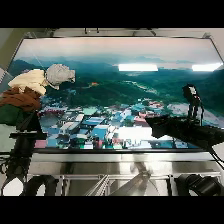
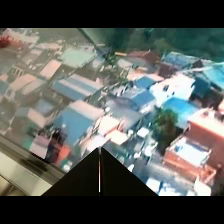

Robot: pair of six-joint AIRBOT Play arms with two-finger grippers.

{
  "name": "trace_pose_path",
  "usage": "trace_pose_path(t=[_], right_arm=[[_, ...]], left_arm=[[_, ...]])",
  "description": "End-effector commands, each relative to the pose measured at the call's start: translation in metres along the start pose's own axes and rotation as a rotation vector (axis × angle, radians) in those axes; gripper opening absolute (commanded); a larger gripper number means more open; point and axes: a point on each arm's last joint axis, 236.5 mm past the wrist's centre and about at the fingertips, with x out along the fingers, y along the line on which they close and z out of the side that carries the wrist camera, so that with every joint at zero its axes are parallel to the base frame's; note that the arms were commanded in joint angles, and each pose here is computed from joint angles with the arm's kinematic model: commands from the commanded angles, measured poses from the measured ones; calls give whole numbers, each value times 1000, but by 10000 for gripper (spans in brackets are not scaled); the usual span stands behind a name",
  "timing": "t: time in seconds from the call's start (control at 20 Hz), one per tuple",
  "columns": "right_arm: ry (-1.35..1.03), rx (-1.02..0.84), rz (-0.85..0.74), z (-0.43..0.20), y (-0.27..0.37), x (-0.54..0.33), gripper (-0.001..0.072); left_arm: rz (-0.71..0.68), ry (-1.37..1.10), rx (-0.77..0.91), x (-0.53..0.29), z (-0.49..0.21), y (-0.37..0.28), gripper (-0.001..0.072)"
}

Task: Fold the shirts.

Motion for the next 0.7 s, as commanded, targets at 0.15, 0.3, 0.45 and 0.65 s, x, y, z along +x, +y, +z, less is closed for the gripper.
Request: trace_pose_path(t=[0.15, 0.3, 0.45, 0.65], right_arm=[[3, 1, 0, -1, 0, 1, 18], [3, 1, 0, -1, 0, 1, 18], [-2, 1, -1, 0, 0, 1, 19], [2, 35, -2, -1, -1, 2, 20]], left_arm=[[-1, -1, 0, 0, 0, 0, 15], [-1, -1, 0, 0, 0, 0, 15], [-1, -2, 0, 0, 1, 0, 15], [-4, 2, -37, 0, 0, -1, 15]])
